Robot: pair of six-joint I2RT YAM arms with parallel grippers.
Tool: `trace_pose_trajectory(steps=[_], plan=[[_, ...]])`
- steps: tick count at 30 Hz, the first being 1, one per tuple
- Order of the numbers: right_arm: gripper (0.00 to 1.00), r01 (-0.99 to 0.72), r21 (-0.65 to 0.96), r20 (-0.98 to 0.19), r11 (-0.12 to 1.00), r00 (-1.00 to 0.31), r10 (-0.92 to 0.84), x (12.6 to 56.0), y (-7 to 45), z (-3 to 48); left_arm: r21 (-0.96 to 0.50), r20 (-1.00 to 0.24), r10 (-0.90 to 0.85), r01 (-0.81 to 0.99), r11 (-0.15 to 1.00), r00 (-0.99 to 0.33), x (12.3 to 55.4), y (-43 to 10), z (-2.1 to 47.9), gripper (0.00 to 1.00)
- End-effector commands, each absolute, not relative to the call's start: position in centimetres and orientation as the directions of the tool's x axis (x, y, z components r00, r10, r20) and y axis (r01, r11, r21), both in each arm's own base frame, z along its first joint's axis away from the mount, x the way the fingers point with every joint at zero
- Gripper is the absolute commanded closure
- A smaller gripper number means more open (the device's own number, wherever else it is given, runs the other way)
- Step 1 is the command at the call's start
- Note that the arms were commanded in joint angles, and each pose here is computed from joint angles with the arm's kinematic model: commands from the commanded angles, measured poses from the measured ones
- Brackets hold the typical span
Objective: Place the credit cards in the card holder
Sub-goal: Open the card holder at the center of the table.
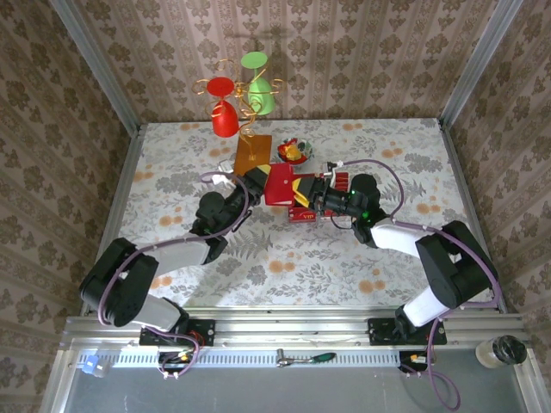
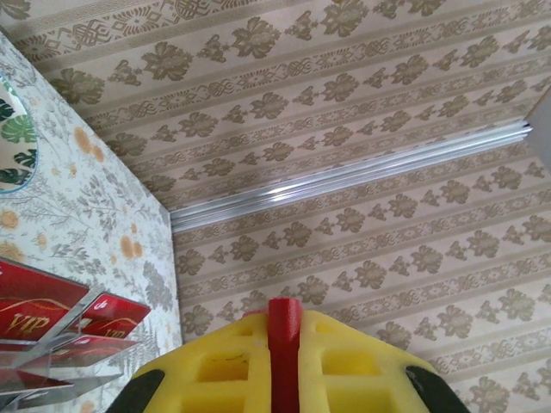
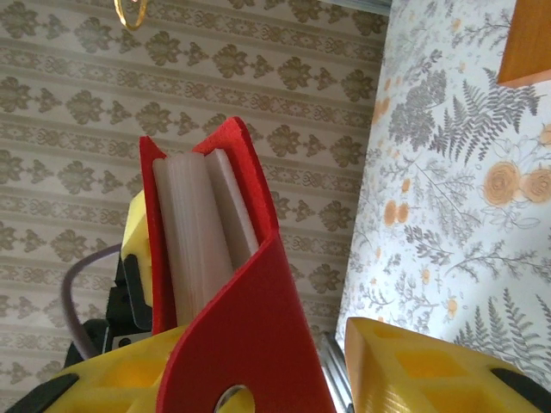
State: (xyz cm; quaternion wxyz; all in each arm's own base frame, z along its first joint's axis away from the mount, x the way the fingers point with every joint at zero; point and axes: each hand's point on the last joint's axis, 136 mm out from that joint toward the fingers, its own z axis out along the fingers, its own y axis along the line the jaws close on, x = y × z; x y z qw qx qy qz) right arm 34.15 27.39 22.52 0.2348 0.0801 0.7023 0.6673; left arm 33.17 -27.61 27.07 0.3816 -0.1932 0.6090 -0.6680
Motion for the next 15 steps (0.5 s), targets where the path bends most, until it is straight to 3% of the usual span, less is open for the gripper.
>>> trace_pose_trajectory(steps=[1,9,15], plan=[[0.6,-0.246,0.969,-0.232,0.016,-0.887,0.4,33.6,27.7,24.2,-0.926,-0.16,-0.764,0.363,-0.102,-0.624,32.9,-27.8,31.7,1.0],[0.84,-0.254,0.967,-0.225,-0.022,-0.889,0.399,33.7,27.8,25.0,-0.919,-0.168,-0.76,0.378,-0.109,-0.627,32.9,-28.3,32.5,1.0],[0.91,-0.261,0.964,-0.223,-0.041,-0.889,0.399,33.7,27.7,25.4,-0.921,-0.17,-0.76,0.375,-0.103,-0.627,32.8,-28.4,32.2,1.0]])
